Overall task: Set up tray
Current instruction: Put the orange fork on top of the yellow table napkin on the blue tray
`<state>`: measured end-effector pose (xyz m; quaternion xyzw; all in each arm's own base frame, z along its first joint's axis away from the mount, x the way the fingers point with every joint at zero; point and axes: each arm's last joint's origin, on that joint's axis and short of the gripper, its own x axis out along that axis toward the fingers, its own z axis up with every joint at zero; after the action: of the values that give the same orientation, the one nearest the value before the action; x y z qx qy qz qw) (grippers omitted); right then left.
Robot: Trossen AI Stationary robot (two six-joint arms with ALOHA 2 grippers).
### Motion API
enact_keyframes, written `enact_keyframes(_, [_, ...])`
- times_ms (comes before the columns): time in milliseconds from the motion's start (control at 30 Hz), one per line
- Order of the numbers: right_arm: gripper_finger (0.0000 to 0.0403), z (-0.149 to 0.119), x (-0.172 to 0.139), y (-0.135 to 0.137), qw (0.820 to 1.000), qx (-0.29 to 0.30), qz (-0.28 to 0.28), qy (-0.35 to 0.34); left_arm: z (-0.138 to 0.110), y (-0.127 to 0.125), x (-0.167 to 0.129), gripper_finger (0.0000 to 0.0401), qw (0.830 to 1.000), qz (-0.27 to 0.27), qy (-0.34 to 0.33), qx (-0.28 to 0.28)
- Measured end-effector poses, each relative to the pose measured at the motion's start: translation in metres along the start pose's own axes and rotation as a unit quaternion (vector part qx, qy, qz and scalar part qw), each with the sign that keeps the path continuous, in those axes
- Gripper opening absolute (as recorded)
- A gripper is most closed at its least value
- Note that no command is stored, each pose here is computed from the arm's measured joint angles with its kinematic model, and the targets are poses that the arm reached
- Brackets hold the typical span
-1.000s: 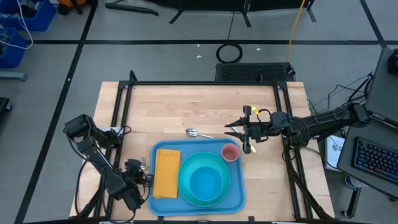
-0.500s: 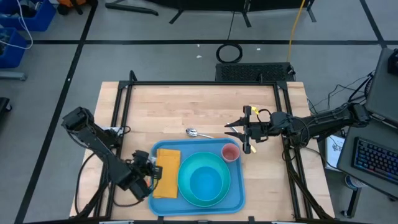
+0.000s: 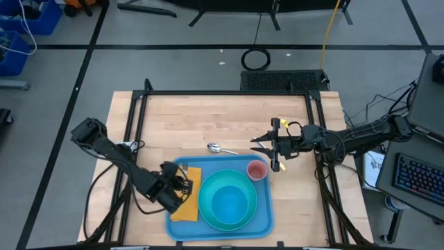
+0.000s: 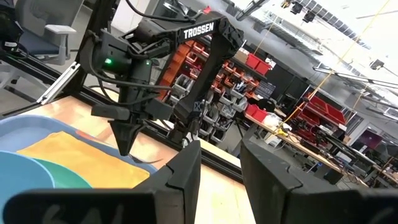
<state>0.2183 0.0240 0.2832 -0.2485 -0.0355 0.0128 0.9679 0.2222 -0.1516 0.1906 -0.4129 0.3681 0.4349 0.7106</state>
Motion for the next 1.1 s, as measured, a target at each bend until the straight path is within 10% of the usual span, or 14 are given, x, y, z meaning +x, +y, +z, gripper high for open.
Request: enact_keyframes(1100, [0.0102, 0.0, 0.0, 0.0, 1.0, -0.001, 0.001, -0.001, -0.022, 0.002, 0.031, 0.0009, 0.993, 0.072, 0.056, -0.076])
